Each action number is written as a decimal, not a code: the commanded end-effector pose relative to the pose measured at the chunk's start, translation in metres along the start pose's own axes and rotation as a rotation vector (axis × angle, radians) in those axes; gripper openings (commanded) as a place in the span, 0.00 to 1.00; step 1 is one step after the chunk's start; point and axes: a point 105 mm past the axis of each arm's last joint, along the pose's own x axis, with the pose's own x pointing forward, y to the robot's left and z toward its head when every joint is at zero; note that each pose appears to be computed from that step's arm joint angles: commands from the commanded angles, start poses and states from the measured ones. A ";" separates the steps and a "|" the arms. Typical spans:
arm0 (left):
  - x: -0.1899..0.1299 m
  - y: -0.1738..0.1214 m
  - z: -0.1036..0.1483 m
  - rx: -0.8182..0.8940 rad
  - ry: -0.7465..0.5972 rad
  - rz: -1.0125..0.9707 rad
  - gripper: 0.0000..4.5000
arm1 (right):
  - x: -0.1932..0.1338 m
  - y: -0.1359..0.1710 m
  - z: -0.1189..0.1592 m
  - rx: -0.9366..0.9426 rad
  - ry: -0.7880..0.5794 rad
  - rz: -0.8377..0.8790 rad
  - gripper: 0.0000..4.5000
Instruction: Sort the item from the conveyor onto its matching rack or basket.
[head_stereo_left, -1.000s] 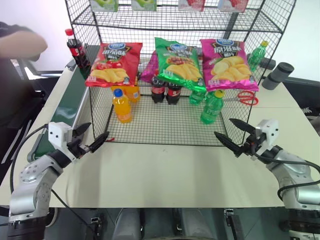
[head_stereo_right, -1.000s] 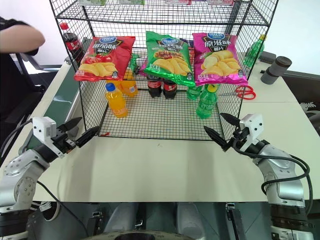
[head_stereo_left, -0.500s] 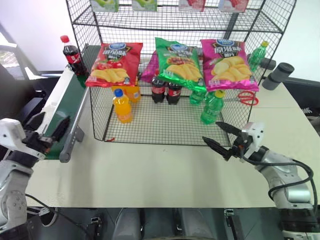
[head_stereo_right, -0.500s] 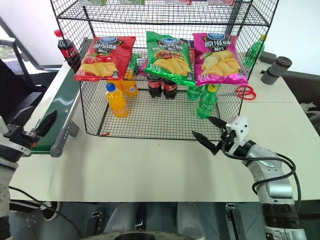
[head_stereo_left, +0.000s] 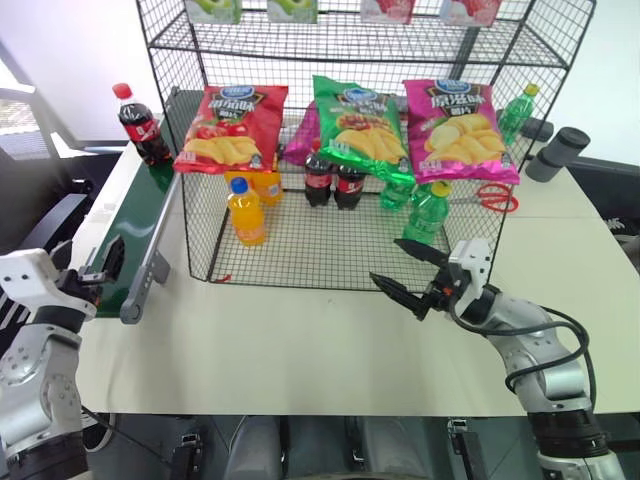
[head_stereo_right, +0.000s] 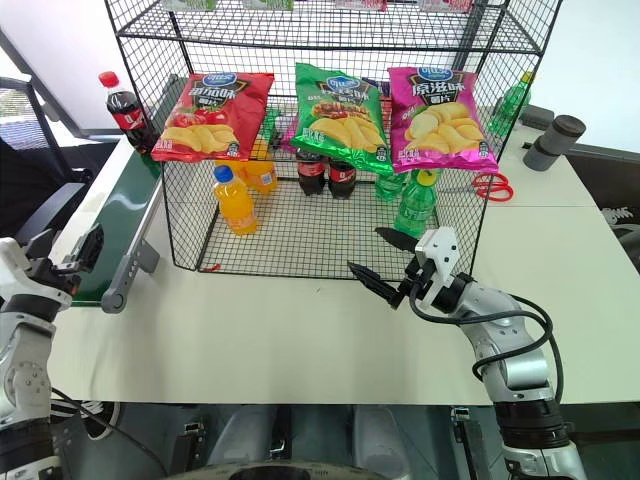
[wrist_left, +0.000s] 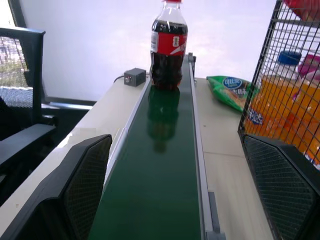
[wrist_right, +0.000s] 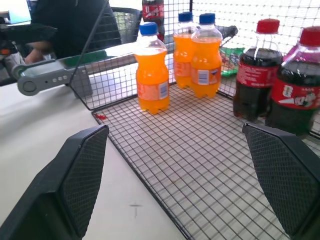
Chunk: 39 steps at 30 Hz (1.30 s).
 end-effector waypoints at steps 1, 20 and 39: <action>0.004 0.004 0.004 0.037 -0.026 0.024 1.00 | 0.008 0.009 0.016 -0.034 -0.049 0.029 0.99; 0.005 0.007 -0.004 -0.009 -0.034 0.076 1.00 | 0.014 0.007 0.018 -0.050 -0.047 0.020 0.99; 0.005 0.012 -0.008 0.017 -0.024 0.108 1.00 | 0.017 0.007 0.016 -0.049 -0.048 0.024 0.99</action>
